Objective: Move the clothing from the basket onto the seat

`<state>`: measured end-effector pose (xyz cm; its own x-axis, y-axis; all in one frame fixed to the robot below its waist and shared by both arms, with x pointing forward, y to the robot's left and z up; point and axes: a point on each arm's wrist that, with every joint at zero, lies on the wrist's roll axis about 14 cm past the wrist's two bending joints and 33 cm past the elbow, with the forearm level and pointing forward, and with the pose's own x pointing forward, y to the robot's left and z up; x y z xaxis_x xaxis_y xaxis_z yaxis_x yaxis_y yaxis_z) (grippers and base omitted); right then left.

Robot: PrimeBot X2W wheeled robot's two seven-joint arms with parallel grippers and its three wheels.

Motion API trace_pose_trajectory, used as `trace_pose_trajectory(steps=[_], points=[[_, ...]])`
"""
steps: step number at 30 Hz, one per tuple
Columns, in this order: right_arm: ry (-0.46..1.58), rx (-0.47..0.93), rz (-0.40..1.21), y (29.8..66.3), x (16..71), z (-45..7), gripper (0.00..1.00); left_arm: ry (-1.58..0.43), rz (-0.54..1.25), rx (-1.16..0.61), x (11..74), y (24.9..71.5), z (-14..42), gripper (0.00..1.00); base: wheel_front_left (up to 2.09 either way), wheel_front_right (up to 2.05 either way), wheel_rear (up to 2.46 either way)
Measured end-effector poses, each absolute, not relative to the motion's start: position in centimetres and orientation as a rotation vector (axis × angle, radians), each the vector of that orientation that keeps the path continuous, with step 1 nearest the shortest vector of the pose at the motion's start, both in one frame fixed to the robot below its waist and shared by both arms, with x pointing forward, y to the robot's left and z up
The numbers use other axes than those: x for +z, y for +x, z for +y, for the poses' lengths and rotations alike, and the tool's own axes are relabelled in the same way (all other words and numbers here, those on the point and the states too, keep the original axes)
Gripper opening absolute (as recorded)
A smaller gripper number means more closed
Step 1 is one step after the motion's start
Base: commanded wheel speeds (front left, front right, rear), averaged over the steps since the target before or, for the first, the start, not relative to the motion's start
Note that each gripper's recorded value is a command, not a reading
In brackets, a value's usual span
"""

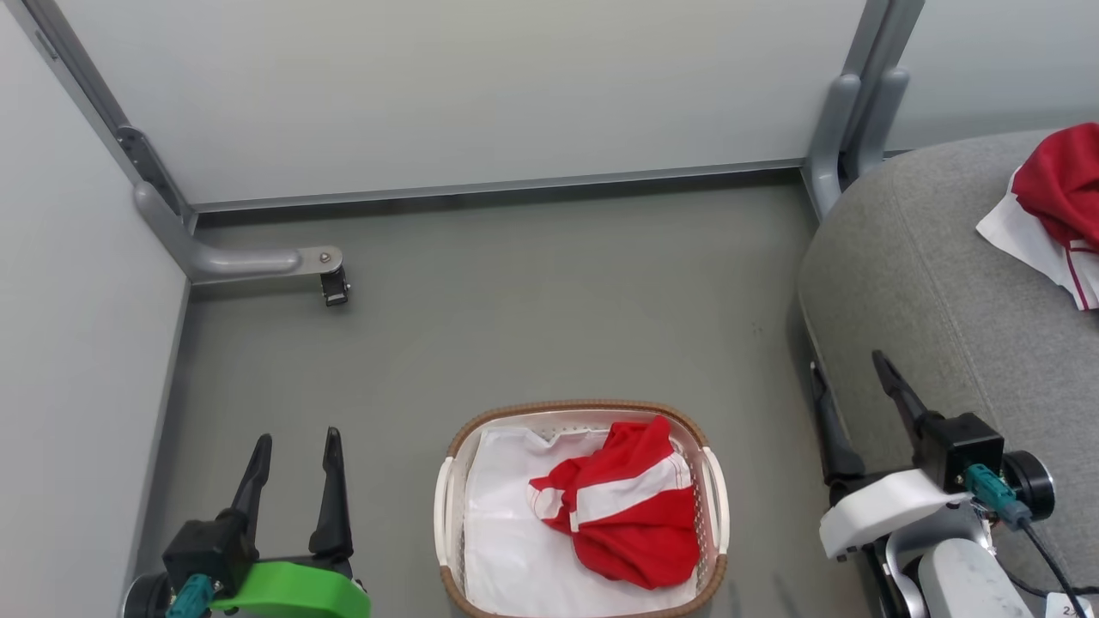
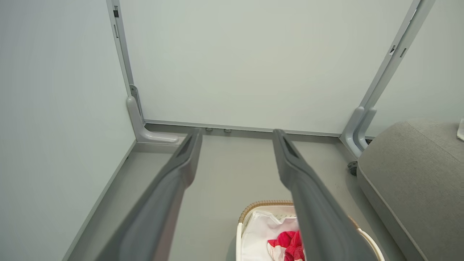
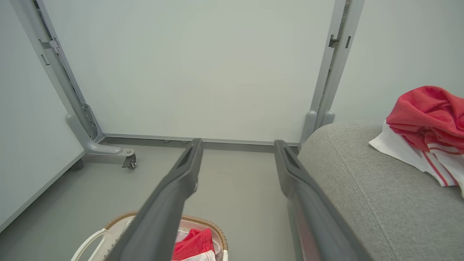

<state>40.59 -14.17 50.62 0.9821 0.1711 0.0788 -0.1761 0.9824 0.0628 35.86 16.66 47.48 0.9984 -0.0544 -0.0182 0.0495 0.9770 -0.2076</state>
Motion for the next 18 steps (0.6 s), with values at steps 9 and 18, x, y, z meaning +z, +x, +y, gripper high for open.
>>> trace_pose_trajectory(steps=[9,18], points=[[0.098,0.207,-0.082,40.0,51.0,-13.0,1.00,-0.218,0.032,-0.049,47.0,35.2,16.7,1.00,0.00,0.00,0.00],[0.103,0.214,-0.072,39.8,50.7,-12.7,1.00,-0.214,0.040,-0.057,46.8,35.1,16.5,1.00,0.00,0.00,0.00]])
